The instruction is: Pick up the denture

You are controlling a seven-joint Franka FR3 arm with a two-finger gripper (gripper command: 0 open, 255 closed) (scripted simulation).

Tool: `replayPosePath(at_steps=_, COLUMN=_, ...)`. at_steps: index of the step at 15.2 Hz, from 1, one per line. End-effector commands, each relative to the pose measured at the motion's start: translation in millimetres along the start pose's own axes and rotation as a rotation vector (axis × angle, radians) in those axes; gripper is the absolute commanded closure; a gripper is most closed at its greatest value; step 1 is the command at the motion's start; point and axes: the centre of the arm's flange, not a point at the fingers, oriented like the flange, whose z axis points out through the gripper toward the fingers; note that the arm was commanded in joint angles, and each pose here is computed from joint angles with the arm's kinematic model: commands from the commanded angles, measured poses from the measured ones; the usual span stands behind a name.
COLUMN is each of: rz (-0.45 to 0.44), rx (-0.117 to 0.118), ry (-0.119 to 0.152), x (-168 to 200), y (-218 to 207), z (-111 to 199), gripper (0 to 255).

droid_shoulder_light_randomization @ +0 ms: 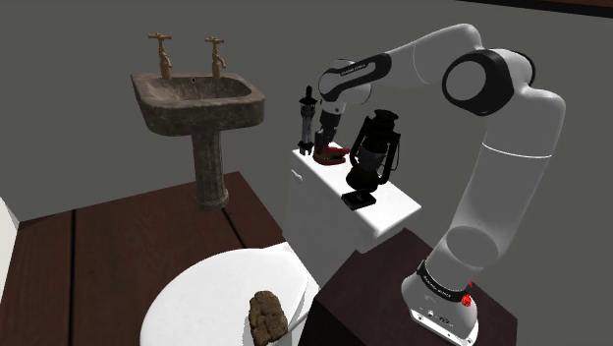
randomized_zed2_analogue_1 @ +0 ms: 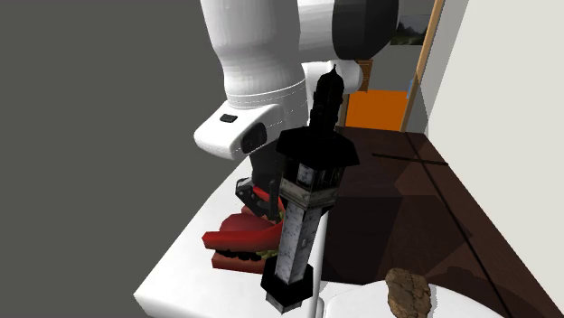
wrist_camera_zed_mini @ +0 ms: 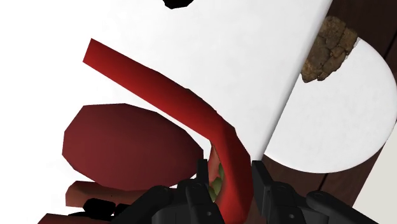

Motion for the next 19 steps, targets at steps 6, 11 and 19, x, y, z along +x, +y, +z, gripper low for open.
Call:
replayPosePath(at_steps=6, rz=0.001, rx=0.0, ry=-0.001, x=-0.7, y=-2.6, z=-20.4, gripper=255)
replayPosePath(at_steps=11, rz=0.001, rx=0.0, ry=-0.001, x=-1.4, y=-6.7, z=-46.4, gripper=255)
replayPosePath(at_steps=19, rz=0.001, rx=0.0, ry=-0.001, x=-2.2, y=-11.8, z=-78.5, gripper=255)
